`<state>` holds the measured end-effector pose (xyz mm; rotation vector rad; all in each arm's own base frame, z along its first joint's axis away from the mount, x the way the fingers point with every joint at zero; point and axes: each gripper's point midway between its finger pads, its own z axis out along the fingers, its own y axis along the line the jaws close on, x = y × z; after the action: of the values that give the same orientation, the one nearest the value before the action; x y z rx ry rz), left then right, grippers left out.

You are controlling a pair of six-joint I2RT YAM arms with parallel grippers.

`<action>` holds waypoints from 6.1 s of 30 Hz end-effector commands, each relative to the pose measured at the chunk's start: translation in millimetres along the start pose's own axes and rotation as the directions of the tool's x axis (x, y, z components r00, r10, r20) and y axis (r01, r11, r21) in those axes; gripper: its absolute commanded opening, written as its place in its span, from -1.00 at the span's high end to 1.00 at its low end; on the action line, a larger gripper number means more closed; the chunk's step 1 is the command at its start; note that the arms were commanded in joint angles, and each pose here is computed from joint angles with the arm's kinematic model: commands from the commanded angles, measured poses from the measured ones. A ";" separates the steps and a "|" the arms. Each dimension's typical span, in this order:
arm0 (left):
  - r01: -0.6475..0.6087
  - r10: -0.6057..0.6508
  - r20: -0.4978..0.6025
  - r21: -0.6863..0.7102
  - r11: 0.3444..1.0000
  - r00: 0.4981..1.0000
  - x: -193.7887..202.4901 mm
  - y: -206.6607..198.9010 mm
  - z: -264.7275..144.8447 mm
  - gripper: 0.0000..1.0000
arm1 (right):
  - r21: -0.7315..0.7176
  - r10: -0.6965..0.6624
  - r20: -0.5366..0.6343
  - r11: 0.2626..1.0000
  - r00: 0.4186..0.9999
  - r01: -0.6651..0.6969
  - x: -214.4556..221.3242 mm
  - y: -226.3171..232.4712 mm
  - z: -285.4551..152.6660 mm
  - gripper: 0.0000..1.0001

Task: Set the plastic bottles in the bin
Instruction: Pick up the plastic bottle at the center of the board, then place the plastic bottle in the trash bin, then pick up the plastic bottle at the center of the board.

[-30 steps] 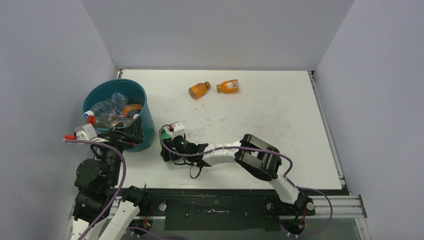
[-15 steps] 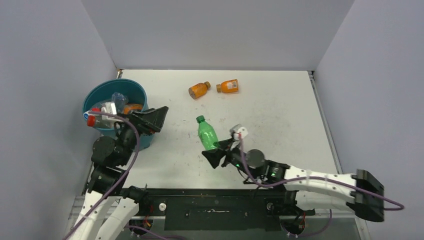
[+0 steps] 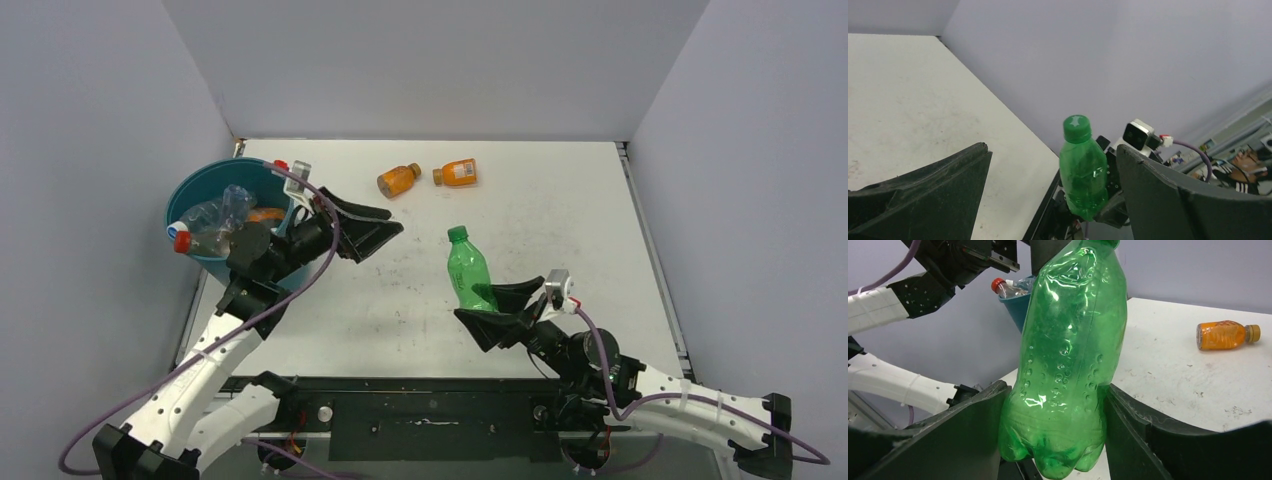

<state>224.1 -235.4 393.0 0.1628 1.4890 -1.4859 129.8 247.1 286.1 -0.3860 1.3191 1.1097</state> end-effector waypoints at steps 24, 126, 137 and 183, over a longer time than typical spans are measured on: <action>-0.098 0.113 -0.270 0.070 0.993 0.956 73.1 -30.5 64.2 -0.07 | -0.088 -0.055 0.044 0.994 0.998 0.059 -5.4 16.8 9.7 0.62; -0.203 0.204 -0.036 -0.348 0.915 0.978 36.7 97.5 -51.1 -0.88 | 0.757 0.414 0.414 0.337 0.811 -0.559 111.7 -455.5 174.1 -0.79; -0.203 0.211 -0.025 -0.403 0.892 0.977 32.5 106.6 -59.5 -0.90 | 0.773 0.448 0.538 0.076 0.714 -0.630 173.4 -486.3 177.1 -0.79; 0.001 -0.010 -0.082 -0.120 0.993 0.997 106.8 63.9 -32.3 -0.93 | 0.209 0.416 0.068 0.883 0.907 -0.421 9.3 -128.7 70.7 0.58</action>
<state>225.6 -214.1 253.0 0.0403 1.7241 -1.2338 315.7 225.5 198.8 0.3070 1.7012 1.1345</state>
